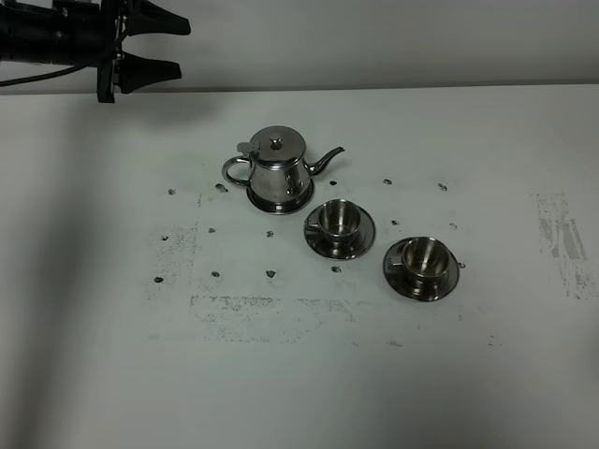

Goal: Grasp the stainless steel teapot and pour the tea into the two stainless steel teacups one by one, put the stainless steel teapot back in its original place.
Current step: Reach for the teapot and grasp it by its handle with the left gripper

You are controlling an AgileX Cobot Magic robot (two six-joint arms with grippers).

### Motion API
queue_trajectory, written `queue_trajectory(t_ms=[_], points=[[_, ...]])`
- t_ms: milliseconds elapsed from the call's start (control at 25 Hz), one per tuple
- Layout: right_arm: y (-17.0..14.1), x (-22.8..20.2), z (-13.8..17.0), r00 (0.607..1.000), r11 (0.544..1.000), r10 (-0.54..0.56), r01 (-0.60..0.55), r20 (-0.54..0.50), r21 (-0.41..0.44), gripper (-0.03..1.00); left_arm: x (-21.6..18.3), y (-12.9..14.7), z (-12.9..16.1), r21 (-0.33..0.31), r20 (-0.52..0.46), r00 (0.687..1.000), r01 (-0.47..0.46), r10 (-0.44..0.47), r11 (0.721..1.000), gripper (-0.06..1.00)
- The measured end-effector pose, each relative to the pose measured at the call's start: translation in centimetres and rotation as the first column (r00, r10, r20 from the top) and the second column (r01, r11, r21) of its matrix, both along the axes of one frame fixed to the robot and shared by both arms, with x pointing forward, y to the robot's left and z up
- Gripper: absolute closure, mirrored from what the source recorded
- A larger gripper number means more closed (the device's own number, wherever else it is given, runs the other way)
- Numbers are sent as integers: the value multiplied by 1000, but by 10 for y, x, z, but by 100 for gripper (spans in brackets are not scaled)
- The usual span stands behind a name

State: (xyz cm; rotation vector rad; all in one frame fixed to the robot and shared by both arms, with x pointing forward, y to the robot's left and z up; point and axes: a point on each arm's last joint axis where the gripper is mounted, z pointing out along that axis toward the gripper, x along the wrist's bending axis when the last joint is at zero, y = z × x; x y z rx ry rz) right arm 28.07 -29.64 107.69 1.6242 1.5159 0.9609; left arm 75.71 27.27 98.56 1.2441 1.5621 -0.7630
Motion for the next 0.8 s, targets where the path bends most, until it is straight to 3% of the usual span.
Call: queue_trajectory(t_ms=[280, 800], points=[[2, -22, -7, 1000, 1000, 1, -1, 20, 10, 46, 0, 0, 0, 1, 2, 1000, 1, -1, 1000, 35], [4, -30, -20, 989, 999, 15, -11, -148, 31, 49, 0, 0, 0, 3, 10, 1000, 4, -4, 1000, 35]])
